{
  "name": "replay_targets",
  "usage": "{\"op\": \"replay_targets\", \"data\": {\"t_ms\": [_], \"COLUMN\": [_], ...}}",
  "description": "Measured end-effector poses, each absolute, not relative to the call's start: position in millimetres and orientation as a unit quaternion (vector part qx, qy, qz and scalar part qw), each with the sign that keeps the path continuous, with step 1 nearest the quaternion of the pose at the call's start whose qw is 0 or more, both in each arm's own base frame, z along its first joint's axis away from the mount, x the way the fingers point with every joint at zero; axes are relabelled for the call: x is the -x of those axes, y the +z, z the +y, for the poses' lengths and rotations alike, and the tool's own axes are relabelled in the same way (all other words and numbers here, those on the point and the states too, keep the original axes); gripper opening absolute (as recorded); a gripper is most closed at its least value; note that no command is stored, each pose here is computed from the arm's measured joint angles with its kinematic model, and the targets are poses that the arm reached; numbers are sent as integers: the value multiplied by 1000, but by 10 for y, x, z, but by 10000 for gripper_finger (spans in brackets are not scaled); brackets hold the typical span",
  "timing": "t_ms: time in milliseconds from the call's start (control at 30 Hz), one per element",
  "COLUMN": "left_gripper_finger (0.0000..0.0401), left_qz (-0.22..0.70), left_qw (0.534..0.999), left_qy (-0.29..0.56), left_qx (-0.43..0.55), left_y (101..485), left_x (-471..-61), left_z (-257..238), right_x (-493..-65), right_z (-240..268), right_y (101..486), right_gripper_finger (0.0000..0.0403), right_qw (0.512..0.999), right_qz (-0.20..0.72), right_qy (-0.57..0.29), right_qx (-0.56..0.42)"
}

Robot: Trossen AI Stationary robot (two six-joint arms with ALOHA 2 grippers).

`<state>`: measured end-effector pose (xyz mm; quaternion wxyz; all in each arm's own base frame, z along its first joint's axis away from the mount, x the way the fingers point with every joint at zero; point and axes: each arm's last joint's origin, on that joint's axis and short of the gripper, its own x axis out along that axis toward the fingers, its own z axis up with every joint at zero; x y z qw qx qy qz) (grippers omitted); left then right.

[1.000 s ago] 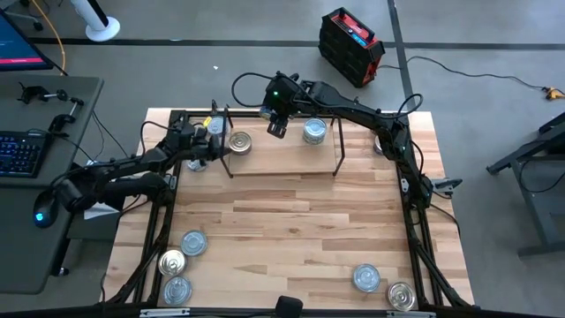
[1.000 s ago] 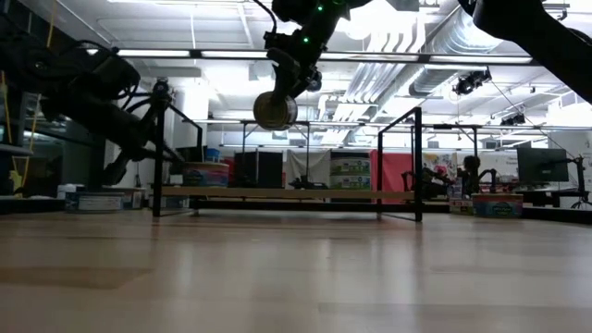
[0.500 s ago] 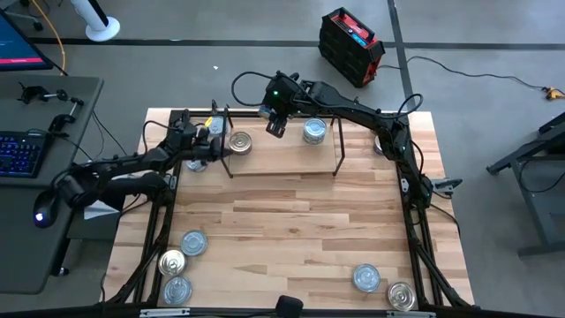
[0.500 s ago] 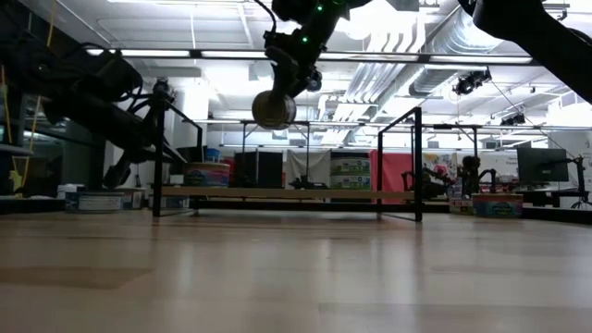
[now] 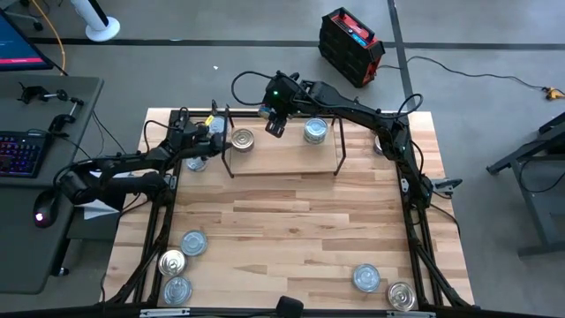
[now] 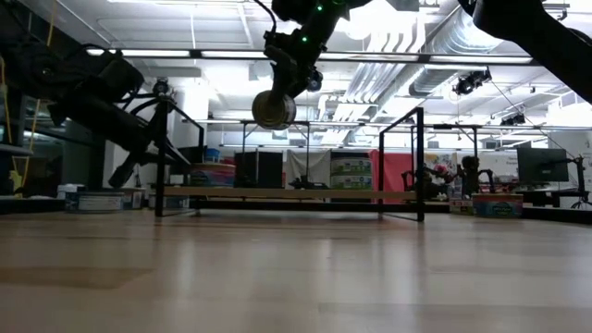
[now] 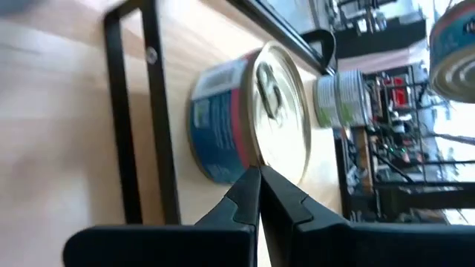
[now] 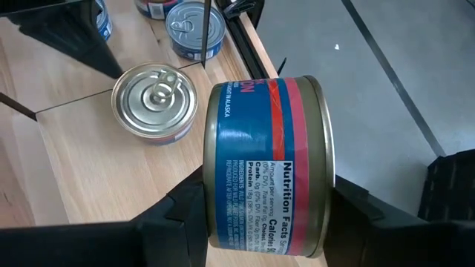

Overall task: Stack canned seafood by type on shelf
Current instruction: Put the blue and pink can on the shelf

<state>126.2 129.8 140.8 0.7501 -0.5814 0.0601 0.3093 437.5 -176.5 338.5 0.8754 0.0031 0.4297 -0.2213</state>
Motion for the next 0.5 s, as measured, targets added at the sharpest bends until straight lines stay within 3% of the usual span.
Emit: {"op": "replay_targets", "data": {"t_ms": [267, 400, 500], "left_gripper_finger": [0, 0, 0], "left_qz": [42, 26, 17], "left_qw": [745, 749, 755], "left_qy": [348, 298, 260], "left_qx": [567, 592, 601], "left_y": [1409, 1494, 1583], "left_x": [-1193, -1113, -1044], "left_z": [1358, 1381, 1362], "right_x": [-4385, -4418, -4422], "right_z": [-1738, -1532, -1176], "right_y": [3384, 3366, 3264], "right_gripper_finger": [165, 165, 165], "right_qw": [880, 887, 860], "right_qz": [429, 444, 506], "right_qy": [-205, -126, -61], "right_qx": [-9, -22, 13]}}
